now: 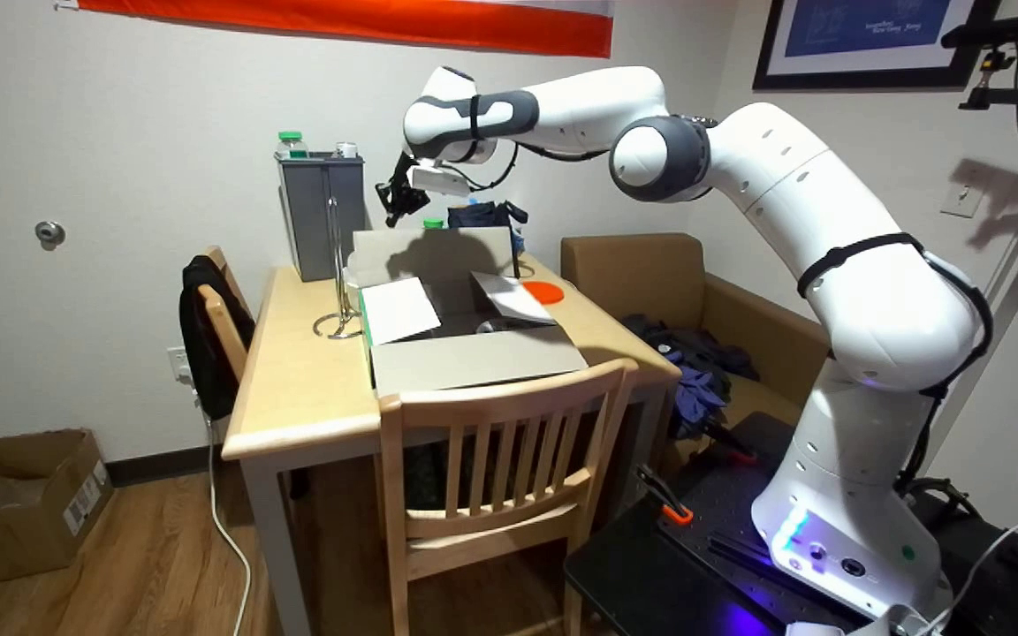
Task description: Close three flaps of the box
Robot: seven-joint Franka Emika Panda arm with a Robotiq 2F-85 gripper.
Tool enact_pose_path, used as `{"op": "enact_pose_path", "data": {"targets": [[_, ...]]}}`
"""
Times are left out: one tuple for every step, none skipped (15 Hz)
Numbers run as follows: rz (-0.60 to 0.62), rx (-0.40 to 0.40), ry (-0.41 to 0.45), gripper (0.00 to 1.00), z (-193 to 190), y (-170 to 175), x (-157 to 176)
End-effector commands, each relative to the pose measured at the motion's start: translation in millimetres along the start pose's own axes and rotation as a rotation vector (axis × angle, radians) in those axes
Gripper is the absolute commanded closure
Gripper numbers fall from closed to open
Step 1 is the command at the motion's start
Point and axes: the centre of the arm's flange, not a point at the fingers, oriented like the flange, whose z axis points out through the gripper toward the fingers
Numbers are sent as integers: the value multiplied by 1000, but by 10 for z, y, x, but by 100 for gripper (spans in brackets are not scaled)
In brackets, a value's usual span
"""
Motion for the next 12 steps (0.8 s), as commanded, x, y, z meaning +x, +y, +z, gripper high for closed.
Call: {"op": "enact_pose_path", "data": {"targets": [[16, -25, 111, 100, -180, 1, 223], [17, -31, 132, 100, -206, 21, 262], [18, -45, 152, 100, -223, 41, 293], [19, -68, 163, 100, -223, 71, 321], [24, -89, 170, 100, -222, 94, 331], [26, -121, 175, 100, -155, 176, 395], [30, -150, 175, 100, -131, 218, 403], [35, -174, 171, 100, -91, 273, 405], [34, -195, 168, 100, -40, 335, 398], [32, -215, 163, 100, 18, 393, 388], [36, -234, 155, 100, 94, 464, 377], [34, -244, 147, 100, 155, 533, 362]]}}
